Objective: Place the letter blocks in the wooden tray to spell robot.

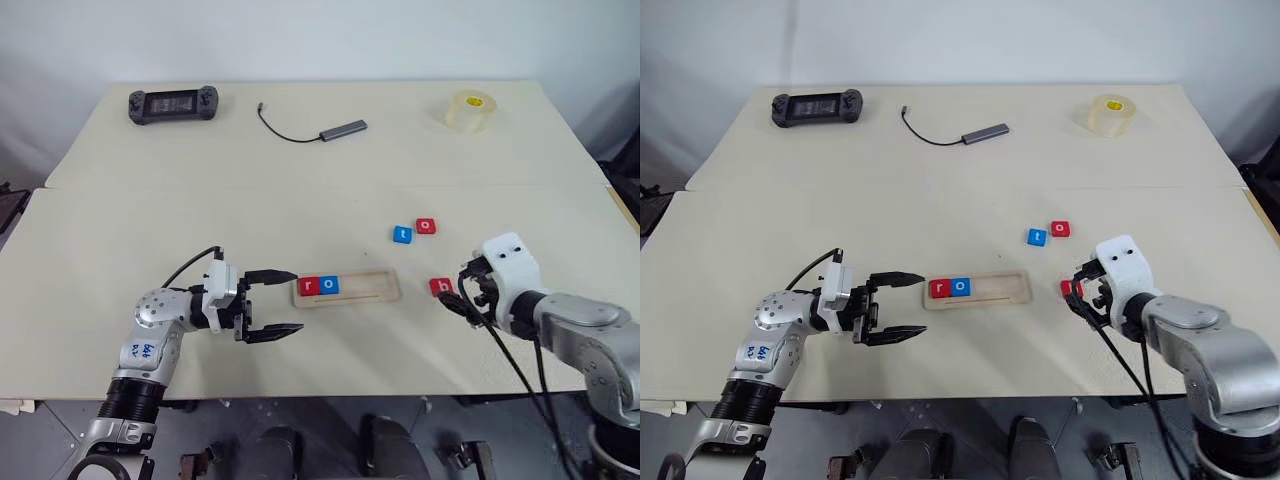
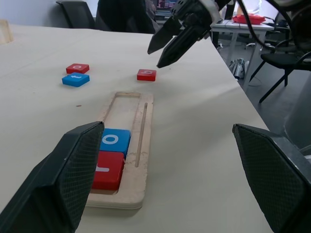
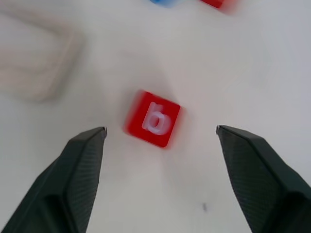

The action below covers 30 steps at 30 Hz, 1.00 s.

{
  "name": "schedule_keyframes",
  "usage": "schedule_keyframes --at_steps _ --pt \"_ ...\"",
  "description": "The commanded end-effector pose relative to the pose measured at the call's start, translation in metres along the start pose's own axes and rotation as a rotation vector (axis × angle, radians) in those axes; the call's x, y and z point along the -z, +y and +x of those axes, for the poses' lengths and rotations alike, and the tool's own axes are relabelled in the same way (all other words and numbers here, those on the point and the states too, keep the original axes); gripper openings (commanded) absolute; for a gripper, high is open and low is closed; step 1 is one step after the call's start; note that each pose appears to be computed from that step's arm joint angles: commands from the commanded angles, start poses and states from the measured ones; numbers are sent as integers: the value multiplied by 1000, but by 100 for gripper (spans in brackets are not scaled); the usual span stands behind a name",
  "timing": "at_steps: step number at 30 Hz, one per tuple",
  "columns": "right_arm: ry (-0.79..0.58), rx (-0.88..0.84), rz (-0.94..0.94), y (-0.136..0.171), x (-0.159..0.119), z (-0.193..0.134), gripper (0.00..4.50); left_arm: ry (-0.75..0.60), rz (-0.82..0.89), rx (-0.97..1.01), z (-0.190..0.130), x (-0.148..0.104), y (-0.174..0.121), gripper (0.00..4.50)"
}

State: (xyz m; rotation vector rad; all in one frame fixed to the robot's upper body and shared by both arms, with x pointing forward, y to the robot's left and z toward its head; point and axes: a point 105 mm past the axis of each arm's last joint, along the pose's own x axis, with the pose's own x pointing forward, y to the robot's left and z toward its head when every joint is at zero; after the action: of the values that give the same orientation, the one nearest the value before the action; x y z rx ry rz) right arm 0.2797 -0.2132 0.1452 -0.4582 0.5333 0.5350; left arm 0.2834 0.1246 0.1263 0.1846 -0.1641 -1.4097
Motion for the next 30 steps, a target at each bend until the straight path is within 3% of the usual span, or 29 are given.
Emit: schedule_keyframes --at_steps 1,6,12,19,22,27,30 --pt "-98 -154 -209 -7 -10 -1 378 -5 54 -18 -3 -10 0 450" --pt "-115 -333 -400 -22 2 16 378 -1 51 -40 -5 -11 -7 450" --pt "-134 -434 -430 -40 0 40 378 4 49 -75 -8 -14 -13 450" --pt "-122 -538 -398 -39 -1 53 378 25 55 -110 -15 -15 -15 450" --pt "-61 -589 -395 -37 7 53 319 30 61 -128 -17 -16 -15 450" --pt "-52 -618 -415 -35 5 51 157 32 64 -146 -19 -17 -15 450" --pt "-107 -610 -448 -33 -12 52 147 31 65 -150 -19 -17 -15 450"
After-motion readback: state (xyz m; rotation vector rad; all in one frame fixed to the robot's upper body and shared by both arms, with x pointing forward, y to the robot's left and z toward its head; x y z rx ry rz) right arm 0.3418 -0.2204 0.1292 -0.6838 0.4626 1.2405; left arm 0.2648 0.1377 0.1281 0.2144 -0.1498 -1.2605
